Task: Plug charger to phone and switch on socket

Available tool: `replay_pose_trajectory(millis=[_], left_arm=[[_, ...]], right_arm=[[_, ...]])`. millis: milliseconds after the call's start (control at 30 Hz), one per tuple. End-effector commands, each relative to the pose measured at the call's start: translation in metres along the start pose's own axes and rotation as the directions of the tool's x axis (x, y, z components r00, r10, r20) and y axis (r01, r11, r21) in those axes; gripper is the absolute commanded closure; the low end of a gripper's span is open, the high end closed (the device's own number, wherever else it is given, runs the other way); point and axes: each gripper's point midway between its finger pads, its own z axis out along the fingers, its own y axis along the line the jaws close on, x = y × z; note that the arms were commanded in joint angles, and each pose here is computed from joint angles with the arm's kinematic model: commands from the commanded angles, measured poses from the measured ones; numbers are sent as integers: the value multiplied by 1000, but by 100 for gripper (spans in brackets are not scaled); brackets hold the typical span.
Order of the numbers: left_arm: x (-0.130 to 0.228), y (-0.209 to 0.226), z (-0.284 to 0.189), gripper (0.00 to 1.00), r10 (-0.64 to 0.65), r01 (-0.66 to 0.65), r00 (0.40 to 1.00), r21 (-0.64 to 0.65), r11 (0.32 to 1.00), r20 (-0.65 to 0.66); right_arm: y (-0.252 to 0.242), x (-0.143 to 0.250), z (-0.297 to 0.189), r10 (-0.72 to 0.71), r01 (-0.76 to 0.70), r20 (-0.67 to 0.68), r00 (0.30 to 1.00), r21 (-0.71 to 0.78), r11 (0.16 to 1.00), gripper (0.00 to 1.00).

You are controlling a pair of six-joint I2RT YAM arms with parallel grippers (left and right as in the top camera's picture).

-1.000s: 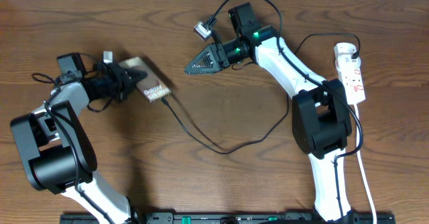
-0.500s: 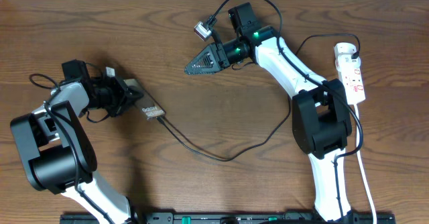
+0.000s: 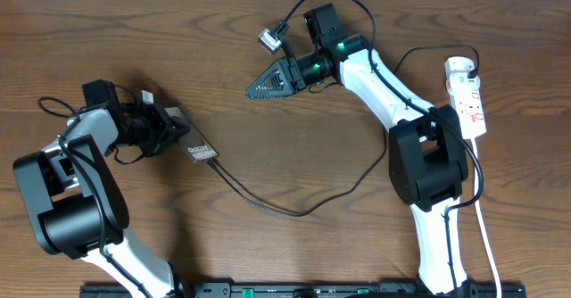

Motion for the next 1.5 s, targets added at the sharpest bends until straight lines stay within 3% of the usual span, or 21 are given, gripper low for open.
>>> replay_pose_trajectory(millis=[0, 133, 333, 567, 733, 900, 1067, 1333, 1467], left_arm=[[-5, 7, -4, 92, 17, -16, 1000, -56, 998, 22], [-3, 8, -4, 83, 12, -11, 1000, -58, 998, 17], [-3, 8, -4, 83, 9, -9, 1000, -59, 998, 14], [0, 9, -4, 59, -1, 1, 1000, -63, 998, 4], [2, 10, -4, 56, -6, 6, 1000, -65, 998, -1], [5, 13, -5, 39, -20, 19, 1000, -80, 997, -12], [11, 27, -7, 36, -47, 44, 999, -160, 986, -19], [16, 32, -8, 34, -67, 59, 997, -184, 981, -33], [18, 32, -8, 28, -73, 64, 997, -187, 980, -40]], right_arm=[[7, -3, -1, -10, 9, 0, 1000, -17, 1000, 1], [7, -3, -1, -10, 9, 0, 1000, -17, 1000, 1], [7, -3, -1, -9, 9, 0, 1000, -17, 1000, 1], [7, -3, -1, -9, 9, 0, 1000, -17, 1000, 1], [7, -3, -1, -9, 9, -1, 1000, -17, 1000, 1], [7, -3, 0, -9, 9, -2, 1000, -17, 1000, 1], [7, -3, 0, -9, 9, -2, 1000, -17, 1000, 1], [7, -3, 0, -9, 9, -3, 1000, -18, 1000, 1], [7, -3, 0, -9, 9, -3, 1000, -18, 1000, 1]])
